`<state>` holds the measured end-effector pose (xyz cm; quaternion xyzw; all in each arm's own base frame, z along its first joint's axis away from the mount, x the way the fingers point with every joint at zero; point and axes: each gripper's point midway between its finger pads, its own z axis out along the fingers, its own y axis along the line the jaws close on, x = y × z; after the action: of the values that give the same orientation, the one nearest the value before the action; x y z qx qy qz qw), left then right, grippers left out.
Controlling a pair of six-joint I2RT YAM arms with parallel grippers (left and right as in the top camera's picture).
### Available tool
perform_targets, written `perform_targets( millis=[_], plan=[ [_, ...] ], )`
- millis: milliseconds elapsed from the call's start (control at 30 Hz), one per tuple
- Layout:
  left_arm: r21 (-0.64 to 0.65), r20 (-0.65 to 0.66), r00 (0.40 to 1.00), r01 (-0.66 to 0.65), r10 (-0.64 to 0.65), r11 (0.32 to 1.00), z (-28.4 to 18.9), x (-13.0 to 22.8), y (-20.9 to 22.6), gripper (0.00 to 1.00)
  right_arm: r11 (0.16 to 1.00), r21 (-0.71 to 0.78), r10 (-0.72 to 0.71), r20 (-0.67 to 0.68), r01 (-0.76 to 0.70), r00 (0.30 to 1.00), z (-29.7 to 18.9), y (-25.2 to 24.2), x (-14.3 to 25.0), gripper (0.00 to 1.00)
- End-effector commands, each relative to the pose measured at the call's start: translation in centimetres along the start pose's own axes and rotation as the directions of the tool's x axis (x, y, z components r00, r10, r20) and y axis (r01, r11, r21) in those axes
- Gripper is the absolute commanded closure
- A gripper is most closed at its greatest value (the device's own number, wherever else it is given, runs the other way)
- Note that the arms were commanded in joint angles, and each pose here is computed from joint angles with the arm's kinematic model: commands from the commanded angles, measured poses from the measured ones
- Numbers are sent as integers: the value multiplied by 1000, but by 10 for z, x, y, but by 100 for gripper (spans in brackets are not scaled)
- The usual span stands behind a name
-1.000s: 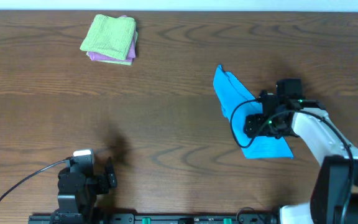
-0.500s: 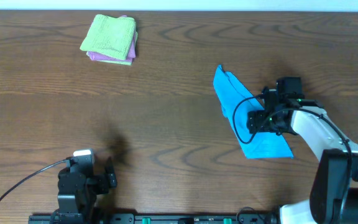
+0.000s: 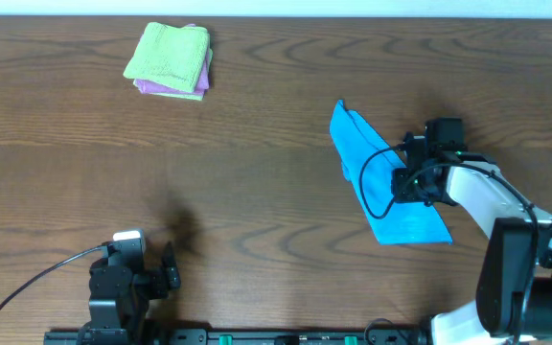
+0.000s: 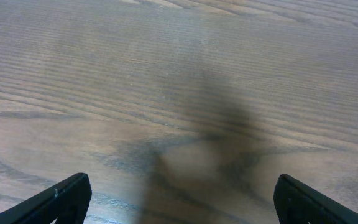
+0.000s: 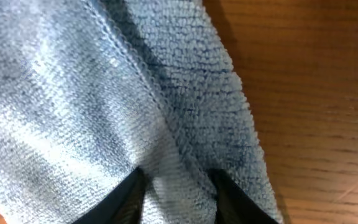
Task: Fold the cloth
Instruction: 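Lay the blue cloth flat on the table with the right gripper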
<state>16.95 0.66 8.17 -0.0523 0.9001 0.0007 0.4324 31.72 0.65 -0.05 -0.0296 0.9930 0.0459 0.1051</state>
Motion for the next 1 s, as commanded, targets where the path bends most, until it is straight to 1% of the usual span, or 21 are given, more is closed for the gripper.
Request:
perform_targets(
  millis=[0,33,100,267,333,400,500,633,733,767,800,833,900,933,967],
  plan=[
    [-9,-71,997,-8,8,1000,7,22,2,5,1000,0,9,-12,-9,1000,3,-2,4,87],
    [-9,-71,997,-8,8,1000,7,22,2,5,1000,-1,6,-12,-6,1000,3,-1,4,91],
    [-9,-71,997,-8,8,1000,7,22,2,5,1000,-3,-3,-15,3,1000,1,2,4,92],
    [-9,-71,997,-8,8,1000,7,22,2,5,999,-21,-27,12,27,1000,-20,19,-6,93],
    [-9,-71,997,-8,8,1000,7,22,2,5,996,-64,-56,37,59,998,-37,37,-13,96],
    [-9,-71,997,-8,8,1000,7,22,2,5,989,-116,-83,67,90,994,-53,58,-18,96],
    [-9,-71,997,-8,8,1000,7,22,2,5,983,-148,-92,100,106,991,-68,80,-23,95],
    [-9,-71,997,-8,8,1000,7,22,2,5,965,-213,-136,103,155,985,-73,118,-17,95],
    [-9,-71,997,-8,7,1000,7,22,2,5,958,-239,-139,86,156,986,-73,139,-10,96],
    [-9,-71,997,-8,7,1000,7,22,2,5,957,-240,-143,87,160,986,-73,142,-9,95],
    [-9,-71,997,-8,8,1000,7,22,2,5,958,-231,-154,91,171,984,-73,144,-9,83],
    [-9,-71,997,-8,8,1000,7,22,2,5,963,-203,-159,95,176,983,-71,141,-10,76],
    [-9,-71,997,-8,8,1000,7,22,2,5,969,-173,-162,98,177,982,-70,137,-11,75],
    [-9,-71,997,-8,8,1000,7,22,2,5,969,-174,-162,98,177,982,-70,137,-11,72],
    [-9,-71,997,-8,8,1000,7,22,2,5,968,-174,-165,96,180,981,-70,138,-11,61]
  ],
)
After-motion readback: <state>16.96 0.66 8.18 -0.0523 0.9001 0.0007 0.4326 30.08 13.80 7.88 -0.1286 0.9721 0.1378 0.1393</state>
